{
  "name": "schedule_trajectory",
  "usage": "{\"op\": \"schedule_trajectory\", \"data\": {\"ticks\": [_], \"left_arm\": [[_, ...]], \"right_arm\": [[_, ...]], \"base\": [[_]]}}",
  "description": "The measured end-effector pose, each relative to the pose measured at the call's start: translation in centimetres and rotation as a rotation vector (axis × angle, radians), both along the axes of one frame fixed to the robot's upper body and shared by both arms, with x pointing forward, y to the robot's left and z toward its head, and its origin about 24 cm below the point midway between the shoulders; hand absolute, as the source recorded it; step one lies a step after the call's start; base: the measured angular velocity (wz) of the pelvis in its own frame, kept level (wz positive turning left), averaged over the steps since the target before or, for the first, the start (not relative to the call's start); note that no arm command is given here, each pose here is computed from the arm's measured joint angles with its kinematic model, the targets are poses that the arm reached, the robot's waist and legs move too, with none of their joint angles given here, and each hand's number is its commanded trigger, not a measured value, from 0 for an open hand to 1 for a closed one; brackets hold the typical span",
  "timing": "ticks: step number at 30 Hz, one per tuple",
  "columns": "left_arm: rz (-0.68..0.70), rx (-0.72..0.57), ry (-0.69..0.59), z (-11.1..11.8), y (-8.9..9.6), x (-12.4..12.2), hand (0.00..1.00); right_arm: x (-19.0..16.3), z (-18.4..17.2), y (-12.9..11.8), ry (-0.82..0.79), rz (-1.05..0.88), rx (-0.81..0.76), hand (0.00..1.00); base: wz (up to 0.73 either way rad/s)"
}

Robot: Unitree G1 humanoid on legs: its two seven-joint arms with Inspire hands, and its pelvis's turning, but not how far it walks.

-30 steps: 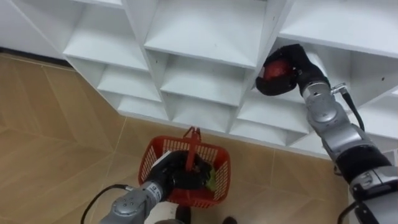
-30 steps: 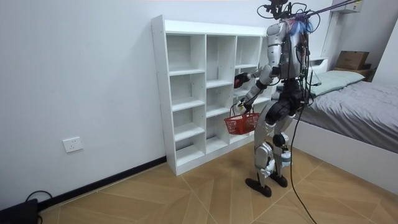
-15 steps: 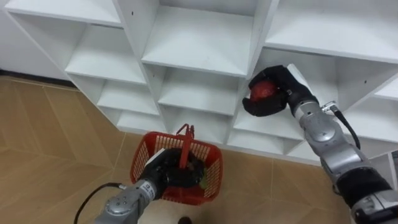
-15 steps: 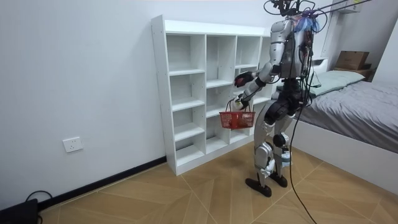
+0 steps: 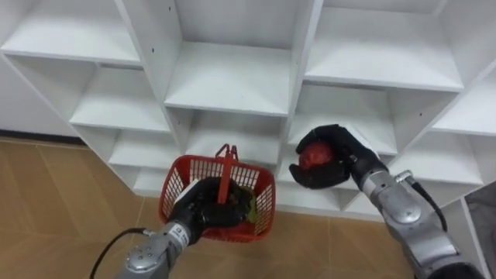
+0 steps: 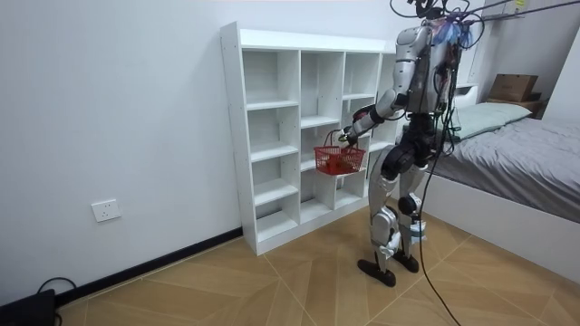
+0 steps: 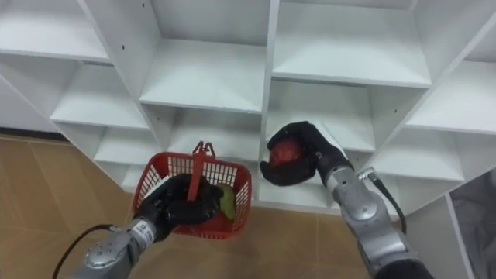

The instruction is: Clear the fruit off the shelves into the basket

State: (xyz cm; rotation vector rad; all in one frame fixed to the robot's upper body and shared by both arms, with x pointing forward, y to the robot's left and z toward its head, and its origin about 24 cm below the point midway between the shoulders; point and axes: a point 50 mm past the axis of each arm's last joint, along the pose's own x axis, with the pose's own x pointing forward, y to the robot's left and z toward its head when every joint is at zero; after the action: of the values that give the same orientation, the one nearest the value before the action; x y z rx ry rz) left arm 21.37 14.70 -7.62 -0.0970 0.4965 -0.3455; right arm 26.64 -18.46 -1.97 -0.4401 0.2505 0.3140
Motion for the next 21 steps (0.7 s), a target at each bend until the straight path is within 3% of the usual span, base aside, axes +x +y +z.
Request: {"op": "schedule_trajectory", "data": {"ticks": [8, 21], "left_arm": [[0.011, 0.0, 0.017, -0.4, 0.7, -1.6, 1.0], [-0.027, 0.014, -0.025, 0.2, 0.1, -1.5, 1.0]], "right_arm": [[-1.0, -0.6, 0.6, 0.021, -0.013, 0.064, 1.0], [-2.1, -1.2, 1.6, 0.04, -0.028, 0.143, 1.0]], "base": [[0.0], [0.0]]}}
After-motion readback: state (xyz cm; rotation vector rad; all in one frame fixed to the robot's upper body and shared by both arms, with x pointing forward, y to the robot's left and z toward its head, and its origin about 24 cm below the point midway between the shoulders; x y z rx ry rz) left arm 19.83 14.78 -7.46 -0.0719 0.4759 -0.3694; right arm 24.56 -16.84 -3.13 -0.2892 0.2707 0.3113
